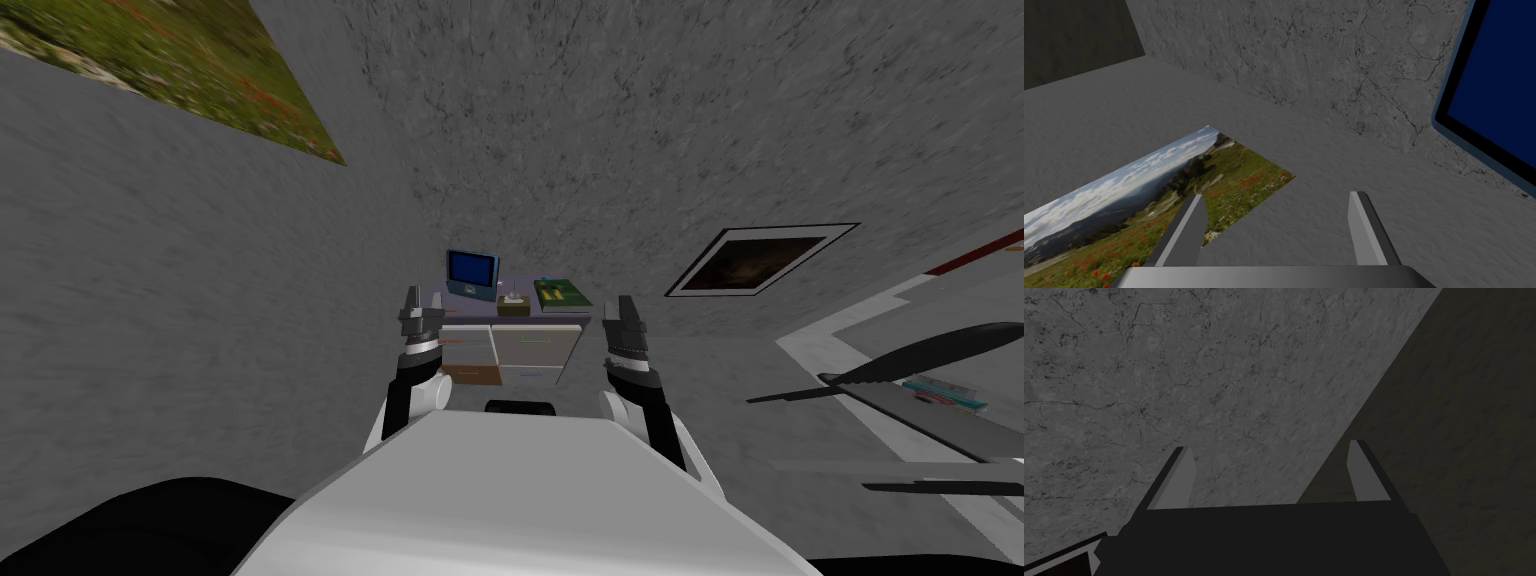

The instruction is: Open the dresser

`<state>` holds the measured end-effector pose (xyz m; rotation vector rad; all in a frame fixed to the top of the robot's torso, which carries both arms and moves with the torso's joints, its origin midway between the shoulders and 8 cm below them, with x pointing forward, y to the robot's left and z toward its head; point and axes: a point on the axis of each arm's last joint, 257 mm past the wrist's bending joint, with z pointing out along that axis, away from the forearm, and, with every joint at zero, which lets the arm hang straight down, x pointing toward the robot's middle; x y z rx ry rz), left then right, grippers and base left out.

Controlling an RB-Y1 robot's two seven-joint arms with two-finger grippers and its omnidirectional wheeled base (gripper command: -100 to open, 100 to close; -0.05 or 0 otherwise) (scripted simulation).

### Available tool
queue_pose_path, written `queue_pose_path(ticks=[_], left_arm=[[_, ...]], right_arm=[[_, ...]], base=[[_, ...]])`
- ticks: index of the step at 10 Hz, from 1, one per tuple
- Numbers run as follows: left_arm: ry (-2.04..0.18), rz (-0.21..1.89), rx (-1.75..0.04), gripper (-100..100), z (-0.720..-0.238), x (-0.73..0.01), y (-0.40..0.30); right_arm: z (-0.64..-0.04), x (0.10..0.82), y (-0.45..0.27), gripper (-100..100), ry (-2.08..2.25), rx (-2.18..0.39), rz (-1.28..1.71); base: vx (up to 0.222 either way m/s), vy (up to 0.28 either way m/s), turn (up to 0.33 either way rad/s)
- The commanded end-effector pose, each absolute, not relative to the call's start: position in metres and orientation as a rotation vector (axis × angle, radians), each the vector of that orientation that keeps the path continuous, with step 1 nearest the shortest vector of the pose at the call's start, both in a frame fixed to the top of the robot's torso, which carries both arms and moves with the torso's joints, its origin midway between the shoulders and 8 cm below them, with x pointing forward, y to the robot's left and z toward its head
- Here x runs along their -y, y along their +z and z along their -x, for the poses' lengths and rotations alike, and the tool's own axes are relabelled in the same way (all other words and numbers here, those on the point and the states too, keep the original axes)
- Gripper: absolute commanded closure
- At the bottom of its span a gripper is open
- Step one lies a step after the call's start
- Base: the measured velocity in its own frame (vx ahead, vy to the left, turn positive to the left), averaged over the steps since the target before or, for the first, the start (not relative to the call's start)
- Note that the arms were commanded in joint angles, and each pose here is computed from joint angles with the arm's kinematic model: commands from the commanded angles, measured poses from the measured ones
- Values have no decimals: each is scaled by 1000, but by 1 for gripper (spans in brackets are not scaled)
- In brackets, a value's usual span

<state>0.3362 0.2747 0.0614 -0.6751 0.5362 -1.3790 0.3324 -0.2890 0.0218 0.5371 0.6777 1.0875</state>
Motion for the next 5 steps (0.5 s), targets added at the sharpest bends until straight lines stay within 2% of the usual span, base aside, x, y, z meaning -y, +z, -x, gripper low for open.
queue_pose_path(ticks=[1, 5], left_arm=[[-1379, 675, -536, 0, -336, -275, 61], [-1379, 675, -536, 0, -336, -275, 62]], right_arm=[[-332, 289, 22, 0, 1088, -678, -537], [-332, 289, 22, 0, 1088, -678, -537]], base=[[0, 0, 0], [0, 0, 0]])
